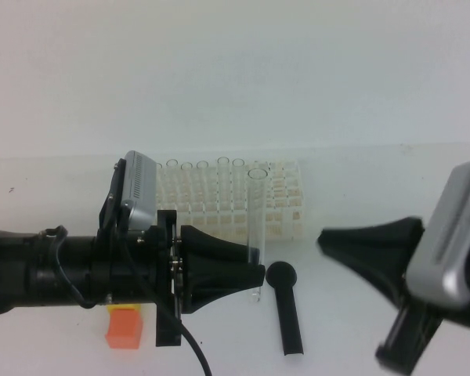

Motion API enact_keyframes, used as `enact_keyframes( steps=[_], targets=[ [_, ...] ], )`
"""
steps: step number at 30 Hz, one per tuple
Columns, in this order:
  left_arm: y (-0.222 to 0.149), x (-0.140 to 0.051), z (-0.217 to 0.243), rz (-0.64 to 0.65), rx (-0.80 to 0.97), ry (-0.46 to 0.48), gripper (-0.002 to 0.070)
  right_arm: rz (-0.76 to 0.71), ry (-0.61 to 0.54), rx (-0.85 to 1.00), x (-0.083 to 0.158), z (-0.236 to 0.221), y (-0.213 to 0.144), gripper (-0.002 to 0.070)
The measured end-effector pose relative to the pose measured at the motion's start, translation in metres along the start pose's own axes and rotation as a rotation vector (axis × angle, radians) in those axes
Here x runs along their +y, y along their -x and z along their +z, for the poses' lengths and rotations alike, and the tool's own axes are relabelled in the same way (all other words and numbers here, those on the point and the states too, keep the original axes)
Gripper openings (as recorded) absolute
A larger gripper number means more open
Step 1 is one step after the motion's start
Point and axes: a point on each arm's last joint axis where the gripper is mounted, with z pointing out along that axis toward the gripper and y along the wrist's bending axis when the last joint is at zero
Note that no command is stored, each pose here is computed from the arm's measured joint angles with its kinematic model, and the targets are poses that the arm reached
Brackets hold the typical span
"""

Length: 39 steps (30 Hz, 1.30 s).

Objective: Place the test tubes

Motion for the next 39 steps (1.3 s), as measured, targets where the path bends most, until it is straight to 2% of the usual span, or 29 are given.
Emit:
enact_keyframes(
  steps=[5,7,12,18,20,26,39],
  targets=[
    [0.0,0.0,0.0,0.0,0.0,0.0,0.0111,0.21,-0.303,-0.004,-0.027,-0.004,-0.003,-0.0001],
    [0.0,0.0,0.0,0.0,0.0,0.0,0.0111,0.223,-0.355,-0.052,-0.032,-0.006,0.001,-0.0001],
    [0.0,0.0,0.0,0.0,0.0,0.0,0.0111,0.208,-0.29,-0.127,-0.027,-0.004,0.008,-0.0001],
    [0.0,0.0,0.0,0.001,0.0,0.0,0.0111,0.167,-0.208,-0.061,-0.02,0.009,0.0,-0.0001],
    [0.0,0.0,0.0,0.001,0.0,0.0,0.0111,0.16,-0.199,-0.047,-0.019,0.011,-0.002,-0.0001],
    [0.0,0.0,0.0,0.001,0.0,0.0,0.0111,0.261,-0.192,-0.039,-0.019,0.012,-0.004,-0.0001],
    [0.0,0.0,0.0,0.001,-0.001,-0.001,0.0111,0.238,-0.178,0.047,-0.017,0.016,-0.013,-0.0001]
  ],
)
